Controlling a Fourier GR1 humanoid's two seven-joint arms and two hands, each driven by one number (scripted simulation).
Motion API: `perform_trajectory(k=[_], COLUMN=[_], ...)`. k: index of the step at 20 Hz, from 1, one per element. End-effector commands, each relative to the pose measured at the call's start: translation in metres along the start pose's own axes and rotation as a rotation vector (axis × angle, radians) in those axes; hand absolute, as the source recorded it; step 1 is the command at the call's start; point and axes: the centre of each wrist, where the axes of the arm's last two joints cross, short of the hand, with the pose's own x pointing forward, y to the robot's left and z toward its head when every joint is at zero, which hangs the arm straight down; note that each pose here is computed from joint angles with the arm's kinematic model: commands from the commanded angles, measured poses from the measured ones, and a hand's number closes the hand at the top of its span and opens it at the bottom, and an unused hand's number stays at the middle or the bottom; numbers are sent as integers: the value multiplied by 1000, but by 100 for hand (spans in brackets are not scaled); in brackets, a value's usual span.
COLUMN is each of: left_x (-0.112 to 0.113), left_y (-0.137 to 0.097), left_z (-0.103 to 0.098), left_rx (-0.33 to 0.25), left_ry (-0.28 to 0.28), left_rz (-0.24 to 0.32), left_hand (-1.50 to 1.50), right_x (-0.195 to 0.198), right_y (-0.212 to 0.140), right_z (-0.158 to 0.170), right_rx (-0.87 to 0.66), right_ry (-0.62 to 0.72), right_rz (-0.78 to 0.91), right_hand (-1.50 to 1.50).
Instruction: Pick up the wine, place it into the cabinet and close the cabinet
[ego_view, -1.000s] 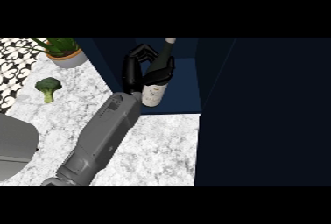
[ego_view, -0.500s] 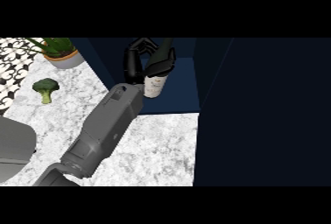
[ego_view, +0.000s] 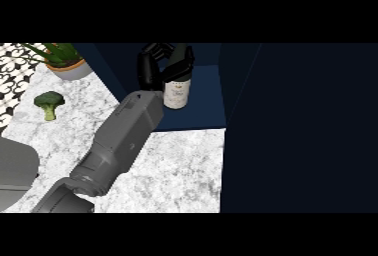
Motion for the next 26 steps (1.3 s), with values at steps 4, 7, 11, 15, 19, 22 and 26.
perform_trajectory(k=[4, 7, 11, 15, 19, 22, 26], left_x=[-12, -18, -22, -20, -28, -23, -37], left_y=[15, 22, 28, 21, 27, 19, 34], left_z=[1, 3, 3, 3, 10, 7, 16], left_rx=[30, 14, 37, 17, 28, 43, 11], left_ry=[10, 21, 18, 38, 40, 42, 47], left_rz=[52, 35, -14, -65, -111, -136, -184], left_hand=[150, 150, 150, -150, -150, -150, -150], right_x=[19, 6, 10, 12, 9, 13, 9], right_y=[6, 8, -1, -4, -4, 2, 2], right_z=[15, 8, 20, 12, 14, 9, 1], right_rx=[31, 23, 28, 33, 29, 33, 18], right_ry=[-39, -38, -45, -57, -51, -58, -50], right_rz=[-19, -25, -14, 8, -6, -26, -7], right_hand=[-150, -150, -150, -150, -150, -150, -150])
